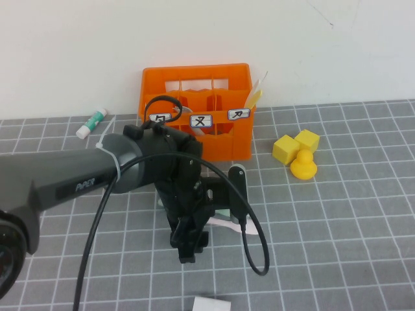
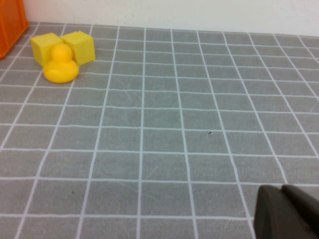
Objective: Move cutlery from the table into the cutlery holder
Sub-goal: Pick up the spoon, then place the spoon on the box
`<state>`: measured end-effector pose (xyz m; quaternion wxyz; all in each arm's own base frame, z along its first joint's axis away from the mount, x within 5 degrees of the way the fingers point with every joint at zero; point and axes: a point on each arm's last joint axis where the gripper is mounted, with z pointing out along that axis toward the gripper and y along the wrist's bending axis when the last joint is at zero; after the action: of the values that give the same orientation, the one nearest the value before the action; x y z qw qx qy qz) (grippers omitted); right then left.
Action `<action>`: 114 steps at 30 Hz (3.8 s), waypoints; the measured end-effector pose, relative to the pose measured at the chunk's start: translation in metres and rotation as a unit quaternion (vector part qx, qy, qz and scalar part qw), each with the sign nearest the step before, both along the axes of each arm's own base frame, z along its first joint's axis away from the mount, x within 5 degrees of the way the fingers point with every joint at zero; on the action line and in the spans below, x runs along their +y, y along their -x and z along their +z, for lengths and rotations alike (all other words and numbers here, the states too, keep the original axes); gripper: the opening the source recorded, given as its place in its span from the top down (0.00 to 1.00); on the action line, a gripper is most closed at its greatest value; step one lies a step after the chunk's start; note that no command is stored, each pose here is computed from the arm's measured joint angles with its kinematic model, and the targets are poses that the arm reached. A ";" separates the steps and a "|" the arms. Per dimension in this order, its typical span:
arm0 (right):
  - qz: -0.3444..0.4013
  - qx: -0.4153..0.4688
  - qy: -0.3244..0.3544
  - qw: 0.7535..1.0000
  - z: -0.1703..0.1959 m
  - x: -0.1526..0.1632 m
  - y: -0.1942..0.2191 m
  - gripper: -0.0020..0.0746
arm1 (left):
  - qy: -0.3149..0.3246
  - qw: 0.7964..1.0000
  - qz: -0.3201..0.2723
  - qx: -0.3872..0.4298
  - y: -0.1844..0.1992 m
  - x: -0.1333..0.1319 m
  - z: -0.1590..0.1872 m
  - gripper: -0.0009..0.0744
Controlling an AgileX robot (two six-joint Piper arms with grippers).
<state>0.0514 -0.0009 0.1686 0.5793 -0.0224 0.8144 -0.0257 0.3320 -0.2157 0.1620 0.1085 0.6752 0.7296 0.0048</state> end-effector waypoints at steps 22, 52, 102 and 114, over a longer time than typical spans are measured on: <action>0.000 0.000 0.001 1.000 0.000 0.000 0.000 0.98 | 0.014 0.995 -0.074 -0.067 -0.005 -0.003 0.018 0.46; 0.000 -0.001 0.001 1.000 0.000 0.000 0.000 0.98 | -0.004 1.000 0.003 0.030 0.001 -0.002 -0.004 0.85; 0.000 -0.001 0.001 1.000 0.000 0.000 0.000 0.98 | 0.209 0.971 0.111 -0.023 0.041 0.031 0.146 0.83; 0.000 -0.001 0.001 1.000 0.000 0.000 0.000 0.98 | 0.414 0.865 0.265 -0.103 0.012 0.100 0.186 0.83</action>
<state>0.0514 -0.0009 0.1690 0.5798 -0.0228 0.8140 -0.0264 0.3195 -0.1157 0.3478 0.4469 0.3448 0.8010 -0.1996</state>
